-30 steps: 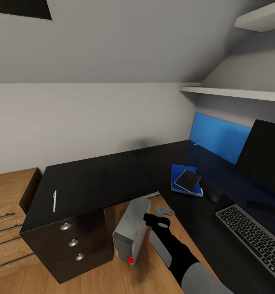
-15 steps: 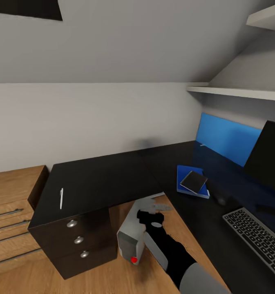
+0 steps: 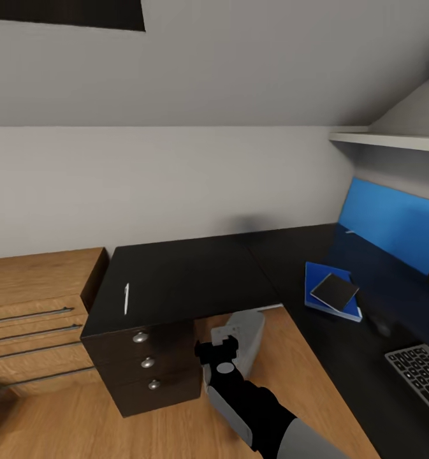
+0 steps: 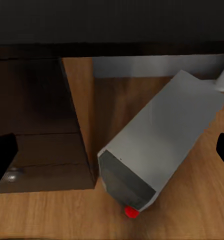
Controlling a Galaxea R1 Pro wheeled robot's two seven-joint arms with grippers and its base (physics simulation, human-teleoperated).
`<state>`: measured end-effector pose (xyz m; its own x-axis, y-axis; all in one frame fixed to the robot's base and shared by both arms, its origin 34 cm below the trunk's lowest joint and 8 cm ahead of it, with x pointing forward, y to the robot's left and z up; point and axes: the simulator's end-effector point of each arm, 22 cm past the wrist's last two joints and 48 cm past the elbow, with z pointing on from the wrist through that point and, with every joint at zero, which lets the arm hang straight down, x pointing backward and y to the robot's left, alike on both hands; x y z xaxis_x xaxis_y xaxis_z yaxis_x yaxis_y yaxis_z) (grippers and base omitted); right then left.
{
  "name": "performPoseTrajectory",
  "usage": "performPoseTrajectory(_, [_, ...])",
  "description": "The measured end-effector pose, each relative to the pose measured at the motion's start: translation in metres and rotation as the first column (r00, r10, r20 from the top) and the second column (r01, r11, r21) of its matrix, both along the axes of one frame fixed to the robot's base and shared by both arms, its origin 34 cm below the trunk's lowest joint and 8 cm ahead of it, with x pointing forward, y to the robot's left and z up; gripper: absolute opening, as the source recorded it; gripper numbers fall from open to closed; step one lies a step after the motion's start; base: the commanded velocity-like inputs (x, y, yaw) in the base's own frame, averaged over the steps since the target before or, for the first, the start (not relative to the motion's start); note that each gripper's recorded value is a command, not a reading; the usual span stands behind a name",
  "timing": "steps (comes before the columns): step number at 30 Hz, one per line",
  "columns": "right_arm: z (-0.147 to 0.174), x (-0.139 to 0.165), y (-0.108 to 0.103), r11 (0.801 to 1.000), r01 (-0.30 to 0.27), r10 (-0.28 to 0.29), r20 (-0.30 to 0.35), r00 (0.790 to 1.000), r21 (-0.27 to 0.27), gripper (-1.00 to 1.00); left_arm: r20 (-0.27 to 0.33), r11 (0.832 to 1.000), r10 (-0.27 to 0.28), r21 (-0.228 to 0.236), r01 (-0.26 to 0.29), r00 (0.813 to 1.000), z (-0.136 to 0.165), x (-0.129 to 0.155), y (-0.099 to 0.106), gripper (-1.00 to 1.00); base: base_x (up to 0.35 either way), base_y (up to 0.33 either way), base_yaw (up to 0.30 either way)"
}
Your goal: In the bedroom, organize the workspace by keeping the computer under the desk, ensuring the monitor is on the desk, placing the keyboard on the desk next to the monitor, placing the mouse on the desk next to the keyboard, moving the folder from the swivel chair onto the desk next to the mouse, stacking the notebook on top of the folder with the pen on top of the notebook, and positioning the swivel chair next to the desk.
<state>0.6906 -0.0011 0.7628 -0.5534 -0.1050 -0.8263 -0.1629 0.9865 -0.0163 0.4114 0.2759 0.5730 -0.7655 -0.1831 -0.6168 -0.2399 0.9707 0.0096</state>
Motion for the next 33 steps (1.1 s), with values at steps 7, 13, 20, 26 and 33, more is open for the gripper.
performPoseTrajectory(7, [-0.002, -0.001, 0.001, 1.0, -0.002, 0.002, -0.003, 1.0, 0.0, 1.0, -0.003, 1.0, -0.002, 0.014, 0.002, 1.0, 0.0, -0.001, 0.01, 1.0, 0.191, 0.189, 0.269])
performPoseTrajectory(13, [-0.005, -0.001, 0.001, 1.0, -0.002, 0.002, -0.008, 1.0, 0.0, 1.0, -0.009, 1.0, 0.006, 0.026, -0.006, 1.0, -0.001, -0.003, 0.019, 1.0, 0.237, 0.232, 0.266])
performPoseTrajectory(20, [-0.008, -0.002, 0.001, 1.0, -0.002, 0.002, -0.013, 1.0, 0.0, 1.0, -0.012, 0.991, 0.126, 0.046, -0.125, 0.992, -0.001, -0.014, 0.064, 1.0, 0.236, 0.204, 0.265])
performPoseTrajectory(26, [-0.01, -0.002, 0.001, 1.0, -0.002, 0.002, -0.017, 1.0, 0.0, 1.0, 0.005, 0.979, 0.196, 0.053, -0.196, 0.981, 0.005, -0.015, 0.088, 1.0, 0.086, 0.057, 0.265])
performPoseTrajectory(33, [-0.013, -0.002, 0.001, 1.0, -0.003, 0.003, -0.021, 1.0, 0.001, 1.0, 0.006, 0.978, 0.203, 0.054, -0.203, 0.979, 0.005, -0.016, 0.09, 1.0, 0.006, 0.004, 0.265])
